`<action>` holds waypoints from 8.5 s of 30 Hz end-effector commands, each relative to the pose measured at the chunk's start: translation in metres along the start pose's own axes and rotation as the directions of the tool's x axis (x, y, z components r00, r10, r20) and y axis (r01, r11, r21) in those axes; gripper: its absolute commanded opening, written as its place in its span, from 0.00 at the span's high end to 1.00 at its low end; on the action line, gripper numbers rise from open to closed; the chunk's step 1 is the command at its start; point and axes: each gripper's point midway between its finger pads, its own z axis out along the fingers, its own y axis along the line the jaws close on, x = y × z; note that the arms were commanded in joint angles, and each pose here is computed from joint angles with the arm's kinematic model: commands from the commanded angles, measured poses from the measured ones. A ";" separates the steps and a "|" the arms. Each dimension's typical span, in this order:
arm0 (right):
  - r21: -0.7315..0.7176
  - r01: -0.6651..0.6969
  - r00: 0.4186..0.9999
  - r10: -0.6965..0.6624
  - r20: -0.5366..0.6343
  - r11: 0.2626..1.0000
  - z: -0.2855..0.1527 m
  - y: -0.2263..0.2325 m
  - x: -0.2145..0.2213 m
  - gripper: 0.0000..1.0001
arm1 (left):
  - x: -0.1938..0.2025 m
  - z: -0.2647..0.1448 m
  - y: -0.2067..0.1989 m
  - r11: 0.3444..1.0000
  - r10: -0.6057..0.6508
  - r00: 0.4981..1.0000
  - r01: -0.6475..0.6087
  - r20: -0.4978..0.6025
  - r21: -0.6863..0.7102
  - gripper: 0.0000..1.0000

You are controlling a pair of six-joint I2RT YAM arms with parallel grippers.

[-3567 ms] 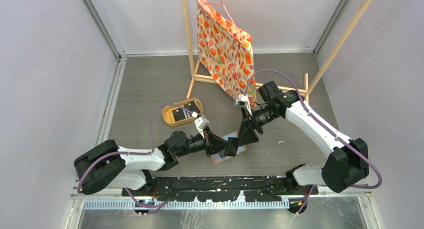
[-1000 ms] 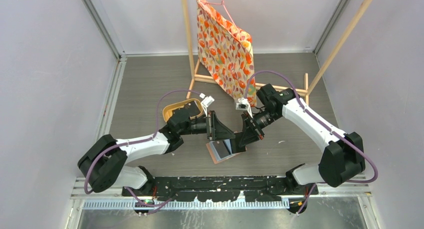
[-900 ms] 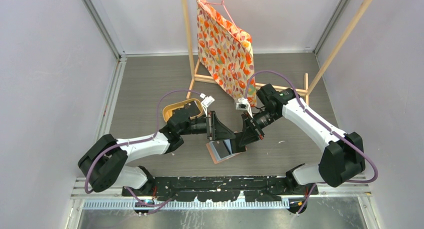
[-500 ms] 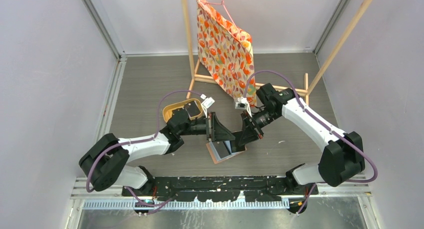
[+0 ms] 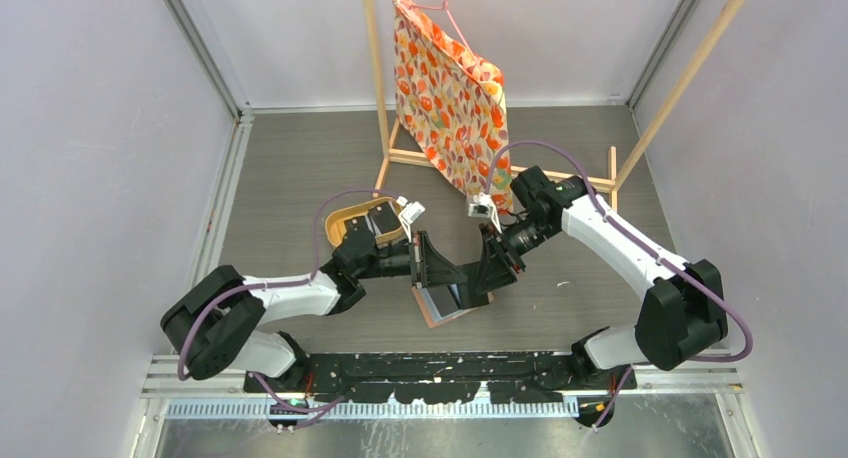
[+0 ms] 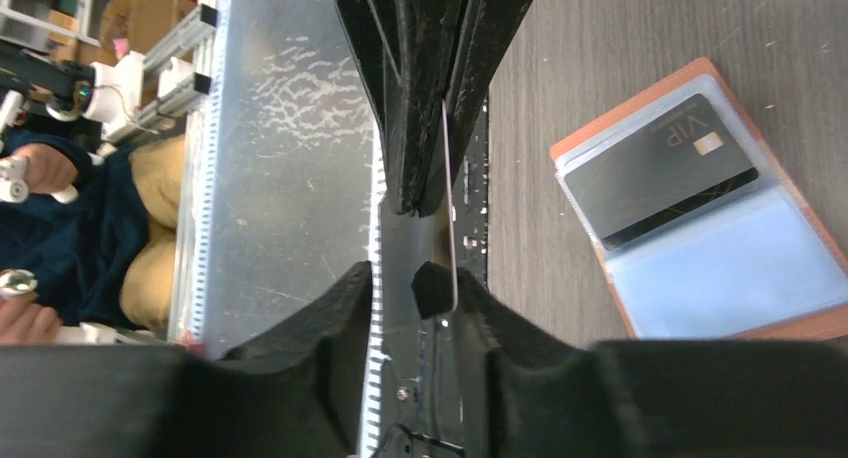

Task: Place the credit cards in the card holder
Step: Insert the credit card into the card holder.

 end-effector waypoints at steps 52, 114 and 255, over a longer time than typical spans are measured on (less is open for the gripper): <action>0.576 0.013 0.877 0.267 -0.399 0.817 0.012 -0.153 0.081 0.92 | 0.041 -0.058 0.150 0.688 -0.159 0.844 0.467 0.512 -0.556 1.00; 0.563 0.021 0.883 0.248 -0.398 0.826 0.014 -0.147 0.075 0.92 | 0.086 -0.036 0.177 0.549 -0.384 0.746 0.659 0.544 -0.514 1.00; 0.773 -0.020 0.971 0.196 -0.136 0.634 0.035 -0.183 0.024 0.95 | 0.118 -0.081 0.207 0.545 -0.455 0.747 0.664 0.485 -0.512 0.93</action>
